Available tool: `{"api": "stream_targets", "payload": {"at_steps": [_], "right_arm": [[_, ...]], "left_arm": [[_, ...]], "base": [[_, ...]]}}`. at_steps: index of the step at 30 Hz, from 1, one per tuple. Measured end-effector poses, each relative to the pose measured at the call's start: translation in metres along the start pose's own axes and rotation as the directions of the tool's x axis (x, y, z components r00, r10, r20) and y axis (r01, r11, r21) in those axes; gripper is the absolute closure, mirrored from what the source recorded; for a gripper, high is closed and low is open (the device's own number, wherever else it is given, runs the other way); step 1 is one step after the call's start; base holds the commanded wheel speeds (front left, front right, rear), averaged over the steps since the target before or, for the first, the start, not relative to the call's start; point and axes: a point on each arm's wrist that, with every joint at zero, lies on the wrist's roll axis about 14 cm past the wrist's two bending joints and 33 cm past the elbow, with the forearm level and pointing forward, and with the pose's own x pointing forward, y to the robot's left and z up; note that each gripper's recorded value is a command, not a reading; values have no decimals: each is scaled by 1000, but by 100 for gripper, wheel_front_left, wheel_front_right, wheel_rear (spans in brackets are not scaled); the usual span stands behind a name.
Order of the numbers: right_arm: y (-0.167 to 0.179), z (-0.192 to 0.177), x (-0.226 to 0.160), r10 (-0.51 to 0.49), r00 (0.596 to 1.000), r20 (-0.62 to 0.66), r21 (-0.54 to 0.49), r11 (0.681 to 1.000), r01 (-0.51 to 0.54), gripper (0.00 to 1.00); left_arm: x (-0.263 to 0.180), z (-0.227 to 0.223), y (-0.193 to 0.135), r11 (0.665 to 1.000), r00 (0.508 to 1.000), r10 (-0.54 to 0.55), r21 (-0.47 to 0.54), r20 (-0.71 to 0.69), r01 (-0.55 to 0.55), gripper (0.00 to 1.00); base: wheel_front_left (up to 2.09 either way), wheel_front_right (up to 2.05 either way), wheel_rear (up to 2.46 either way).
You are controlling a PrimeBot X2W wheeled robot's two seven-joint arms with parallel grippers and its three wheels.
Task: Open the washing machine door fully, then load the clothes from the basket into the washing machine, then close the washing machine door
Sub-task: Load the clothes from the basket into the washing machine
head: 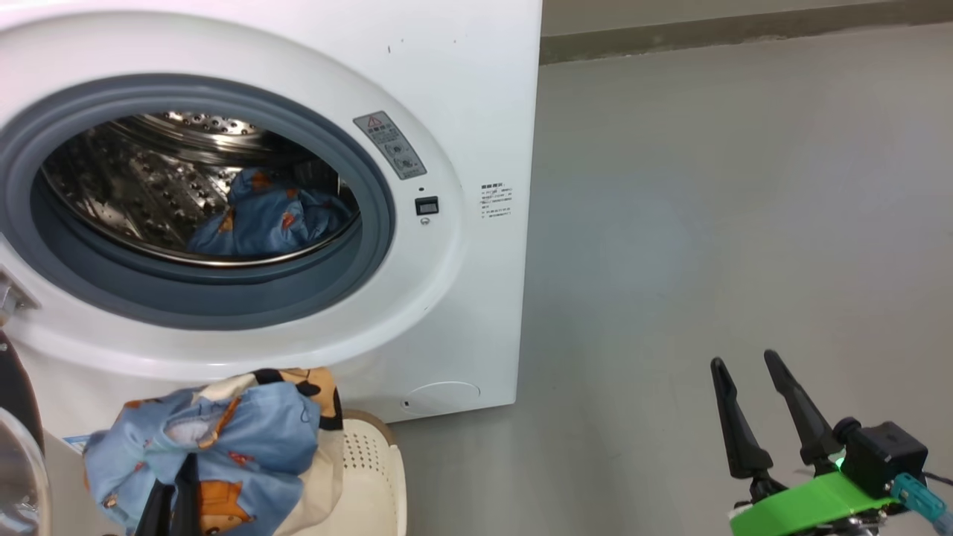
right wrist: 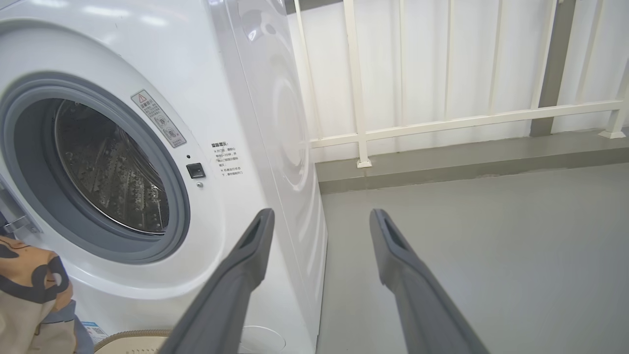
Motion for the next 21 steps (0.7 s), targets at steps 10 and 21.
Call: {"api": "stream_targets", "payload": {"at_steps": [10,21], "right_arm": [[0,4,-3,0,1000,11,-6,1000,1,0],[-3,-2,-8,-15,1000,-9,-3,1000,15,0]], "left_arm": [[-5,2,3,1000,1000,9,4,2,-9,100],[-3,-2,2,1000,1000,7,4,-9,-7,100]], "base": [[0,0,0],[0,0,0]]}}
